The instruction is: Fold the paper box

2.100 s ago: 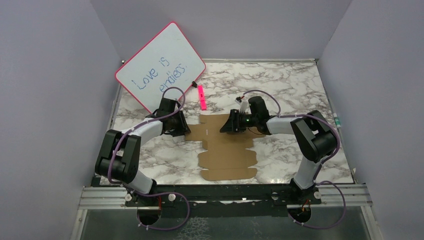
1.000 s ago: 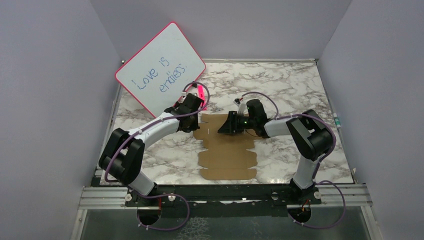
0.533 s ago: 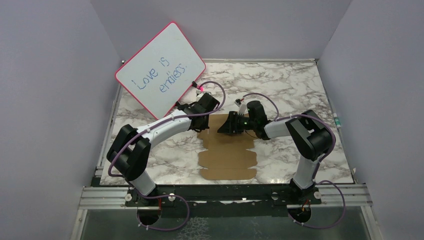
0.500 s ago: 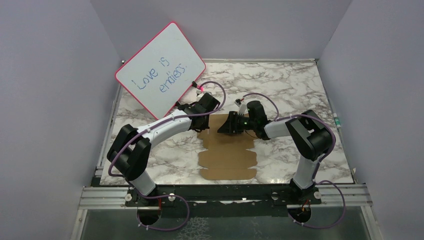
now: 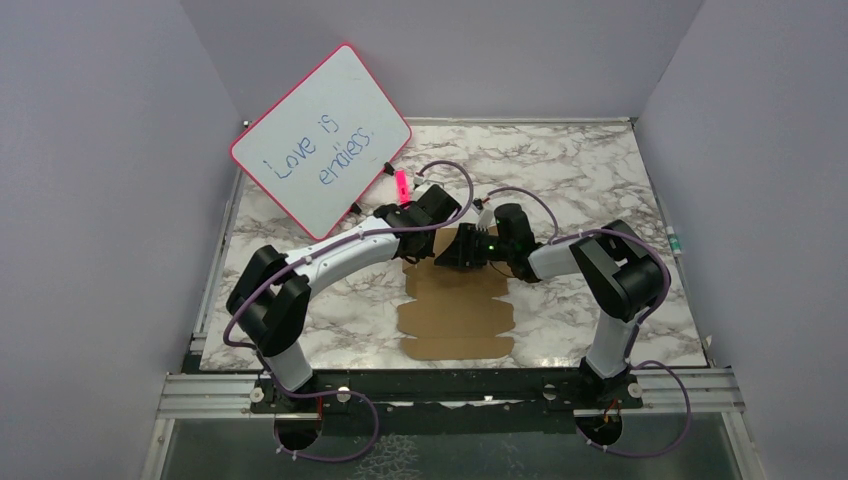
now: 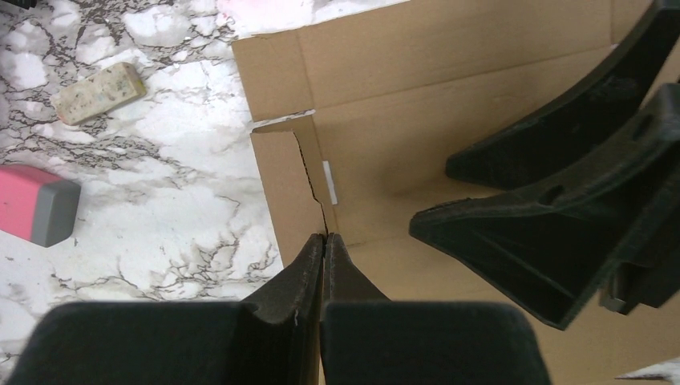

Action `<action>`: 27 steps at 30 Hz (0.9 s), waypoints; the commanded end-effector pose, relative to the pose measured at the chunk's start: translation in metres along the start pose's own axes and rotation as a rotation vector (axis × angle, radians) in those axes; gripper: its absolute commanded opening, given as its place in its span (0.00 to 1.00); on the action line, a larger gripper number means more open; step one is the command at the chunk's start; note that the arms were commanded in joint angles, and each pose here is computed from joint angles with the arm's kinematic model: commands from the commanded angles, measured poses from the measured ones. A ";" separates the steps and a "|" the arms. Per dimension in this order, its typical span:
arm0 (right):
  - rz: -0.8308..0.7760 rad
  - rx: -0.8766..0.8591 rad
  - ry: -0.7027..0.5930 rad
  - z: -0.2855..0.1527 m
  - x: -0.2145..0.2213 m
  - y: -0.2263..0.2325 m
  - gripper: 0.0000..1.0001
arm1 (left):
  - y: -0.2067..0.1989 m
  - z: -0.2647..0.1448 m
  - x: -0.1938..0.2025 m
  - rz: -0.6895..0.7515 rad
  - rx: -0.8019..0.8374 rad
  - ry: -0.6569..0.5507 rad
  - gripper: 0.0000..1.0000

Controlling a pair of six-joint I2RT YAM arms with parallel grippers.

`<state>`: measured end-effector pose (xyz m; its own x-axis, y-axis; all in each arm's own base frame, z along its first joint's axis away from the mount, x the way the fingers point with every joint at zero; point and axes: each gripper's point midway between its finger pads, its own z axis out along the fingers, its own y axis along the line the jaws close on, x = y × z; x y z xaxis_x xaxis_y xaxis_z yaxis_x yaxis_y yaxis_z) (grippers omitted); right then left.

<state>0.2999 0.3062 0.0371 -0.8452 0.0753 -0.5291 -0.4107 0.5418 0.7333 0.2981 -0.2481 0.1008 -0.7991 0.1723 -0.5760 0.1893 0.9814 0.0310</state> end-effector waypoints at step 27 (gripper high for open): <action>0.013 0.092 -0.001 -0.005 0.012 -0.015 0.58 | -0.029 0.001 0.008 0.063 -0.016 0.029 0.21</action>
<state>0.3012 0.3050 0.0378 -0.8374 0.0985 -0.5376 -0.4014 0.5567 0.7272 0.2844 -0.2735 0.0965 -0.8026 0.2371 -0.5474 0.2450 0.9677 0.0600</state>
